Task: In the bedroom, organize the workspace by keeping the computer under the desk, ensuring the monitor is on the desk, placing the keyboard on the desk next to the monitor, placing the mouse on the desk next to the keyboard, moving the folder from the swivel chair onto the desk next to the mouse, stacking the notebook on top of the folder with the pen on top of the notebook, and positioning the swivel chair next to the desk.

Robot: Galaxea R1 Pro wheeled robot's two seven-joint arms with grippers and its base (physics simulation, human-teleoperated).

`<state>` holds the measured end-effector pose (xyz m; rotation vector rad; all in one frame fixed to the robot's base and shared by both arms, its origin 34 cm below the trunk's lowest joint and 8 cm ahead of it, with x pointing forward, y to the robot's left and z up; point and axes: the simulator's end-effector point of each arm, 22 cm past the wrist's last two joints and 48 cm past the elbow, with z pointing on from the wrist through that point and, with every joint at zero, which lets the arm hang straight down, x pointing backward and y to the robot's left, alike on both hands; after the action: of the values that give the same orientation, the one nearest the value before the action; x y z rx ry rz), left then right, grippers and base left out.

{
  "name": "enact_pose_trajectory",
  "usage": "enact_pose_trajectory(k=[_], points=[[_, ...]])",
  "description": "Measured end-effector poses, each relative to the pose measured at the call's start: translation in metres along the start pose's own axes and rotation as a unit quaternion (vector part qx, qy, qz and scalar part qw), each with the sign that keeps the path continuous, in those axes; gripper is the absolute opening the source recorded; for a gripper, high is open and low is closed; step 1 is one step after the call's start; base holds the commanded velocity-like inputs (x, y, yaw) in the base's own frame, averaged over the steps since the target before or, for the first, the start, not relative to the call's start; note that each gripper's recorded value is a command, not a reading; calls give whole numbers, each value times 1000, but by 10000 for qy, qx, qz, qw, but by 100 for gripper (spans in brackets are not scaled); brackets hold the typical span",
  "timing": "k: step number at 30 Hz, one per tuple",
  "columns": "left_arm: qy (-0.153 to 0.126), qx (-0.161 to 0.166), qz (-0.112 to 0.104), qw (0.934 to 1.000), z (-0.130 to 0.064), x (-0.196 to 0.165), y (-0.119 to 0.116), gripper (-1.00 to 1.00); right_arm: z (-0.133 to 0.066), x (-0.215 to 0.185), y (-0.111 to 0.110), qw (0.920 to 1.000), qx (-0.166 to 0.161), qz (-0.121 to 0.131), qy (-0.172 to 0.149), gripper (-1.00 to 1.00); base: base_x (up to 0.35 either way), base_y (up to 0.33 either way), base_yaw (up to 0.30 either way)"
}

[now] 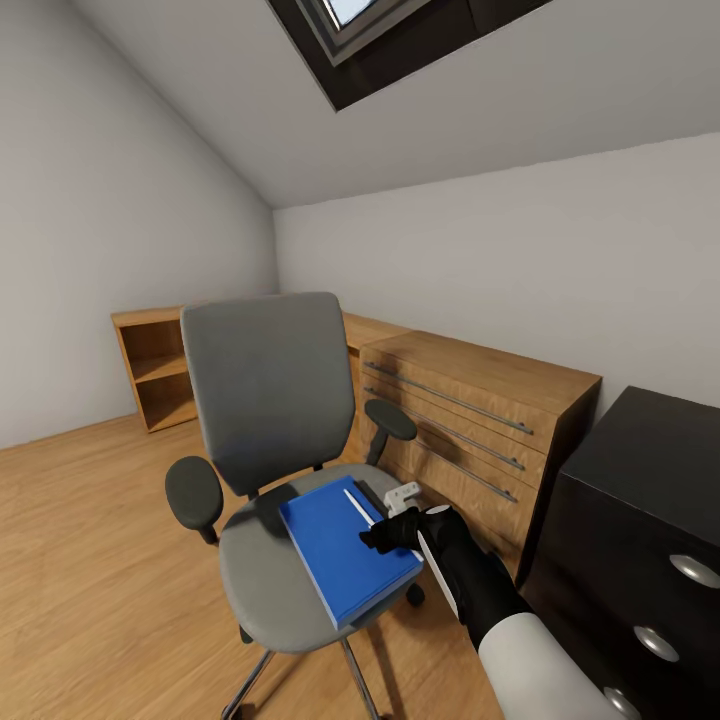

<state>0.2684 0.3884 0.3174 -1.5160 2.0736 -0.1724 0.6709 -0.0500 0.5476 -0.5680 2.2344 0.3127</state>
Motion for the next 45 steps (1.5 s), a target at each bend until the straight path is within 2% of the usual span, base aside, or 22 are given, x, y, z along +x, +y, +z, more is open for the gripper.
enact_pose_trajectory(k=[11, 36, 45], points=[[-39, -25, 64, 10000, -4, -3, 1, 100, -2, -3, -2, 10000, 39, -59, 36, -100, 0, 0, 0], [-18, -79, 54, 10000, -3, -1, 6, 100, -2, -4, -2, 10000, 38, -50, 27, -100, 0, 0, 0], [-22, -106, 62, 9999, -17, -9, -4, 100, -12, -21, -4, 10000, 39, -52, 31, -100, 0, 0, 0]])
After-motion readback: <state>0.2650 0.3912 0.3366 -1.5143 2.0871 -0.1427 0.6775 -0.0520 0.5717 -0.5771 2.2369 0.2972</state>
